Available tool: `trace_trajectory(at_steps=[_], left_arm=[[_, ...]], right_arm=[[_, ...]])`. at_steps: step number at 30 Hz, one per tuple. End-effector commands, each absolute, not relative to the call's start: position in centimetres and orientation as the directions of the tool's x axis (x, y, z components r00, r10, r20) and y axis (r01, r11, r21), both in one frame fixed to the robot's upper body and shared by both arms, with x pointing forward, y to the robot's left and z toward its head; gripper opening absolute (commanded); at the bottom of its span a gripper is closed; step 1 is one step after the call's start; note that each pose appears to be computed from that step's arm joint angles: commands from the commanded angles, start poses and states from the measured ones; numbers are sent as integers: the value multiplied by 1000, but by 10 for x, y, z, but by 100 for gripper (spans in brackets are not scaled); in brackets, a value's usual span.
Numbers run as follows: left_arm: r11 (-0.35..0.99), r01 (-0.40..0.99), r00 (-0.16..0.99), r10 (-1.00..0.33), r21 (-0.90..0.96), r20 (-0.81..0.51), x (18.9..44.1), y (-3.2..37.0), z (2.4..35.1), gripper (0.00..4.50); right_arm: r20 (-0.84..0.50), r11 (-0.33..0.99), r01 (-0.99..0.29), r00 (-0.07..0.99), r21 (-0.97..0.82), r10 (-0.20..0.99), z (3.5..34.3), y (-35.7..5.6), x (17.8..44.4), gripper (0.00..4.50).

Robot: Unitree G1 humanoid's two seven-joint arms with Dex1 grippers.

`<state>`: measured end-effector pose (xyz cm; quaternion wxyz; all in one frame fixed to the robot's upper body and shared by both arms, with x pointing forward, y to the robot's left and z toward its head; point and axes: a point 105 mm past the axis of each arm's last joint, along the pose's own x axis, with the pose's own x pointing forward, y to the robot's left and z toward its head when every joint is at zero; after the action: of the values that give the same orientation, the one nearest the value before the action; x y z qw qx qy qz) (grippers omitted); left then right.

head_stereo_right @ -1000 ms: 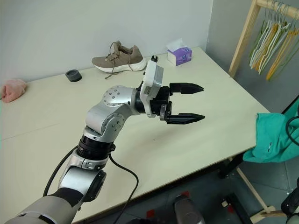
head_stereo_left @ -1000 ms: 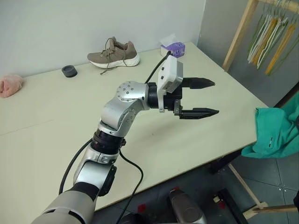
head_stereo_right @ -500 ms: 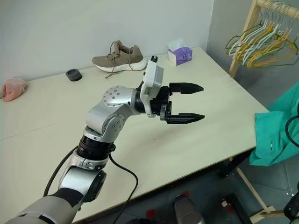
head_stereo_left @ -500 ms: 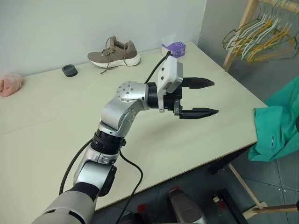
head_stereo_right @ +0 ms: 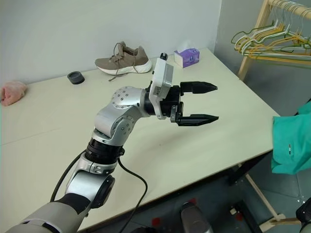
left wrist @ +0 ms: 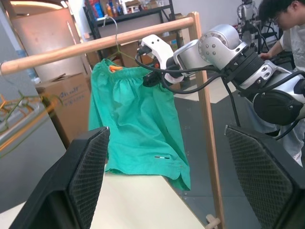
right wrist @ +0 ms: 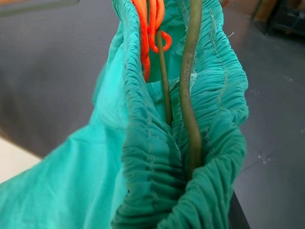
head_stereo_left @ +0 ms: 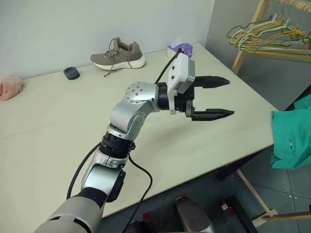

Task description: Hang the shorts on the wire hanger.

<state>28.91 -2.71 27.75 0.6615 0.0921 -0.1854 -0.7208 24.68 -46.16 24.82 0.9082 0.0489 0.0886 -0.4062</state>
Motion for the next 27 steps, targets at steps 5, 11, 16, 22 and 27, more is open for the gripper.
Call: trace_trajectory(at_steps=[5, 11, 16, 22, 27], left_arm=[[-66, 897, -140, -981, 438, 138, 284, -33, 294, 410], [-107, 901, -180, -974, 420, 137, 281, -38, 299, 410], [-178, 903, -241, -963, 391, 118, 276, -40, 303, 410], [-189, 906, -234, -969, 380, 76, 281, -43, 303, 410], [-183, 904, -225, -972, 387, 67, 282, -46, 300, 413]], right_arm=[[-243, 619, 777, 625, 108, -742, 253, -465, 236, 0], [-311, 641, 758, 643, 123, -700, 240, -458, 243, 0], [-320, 650, 750, 650, 126, -689, 237, -454, 246, 0], [-300, 674, 724, 682, 147, -667, 239, -448, 253, 0], [-276, 674, 717, 694, 177, -665, 242, -445, 254, 104]])
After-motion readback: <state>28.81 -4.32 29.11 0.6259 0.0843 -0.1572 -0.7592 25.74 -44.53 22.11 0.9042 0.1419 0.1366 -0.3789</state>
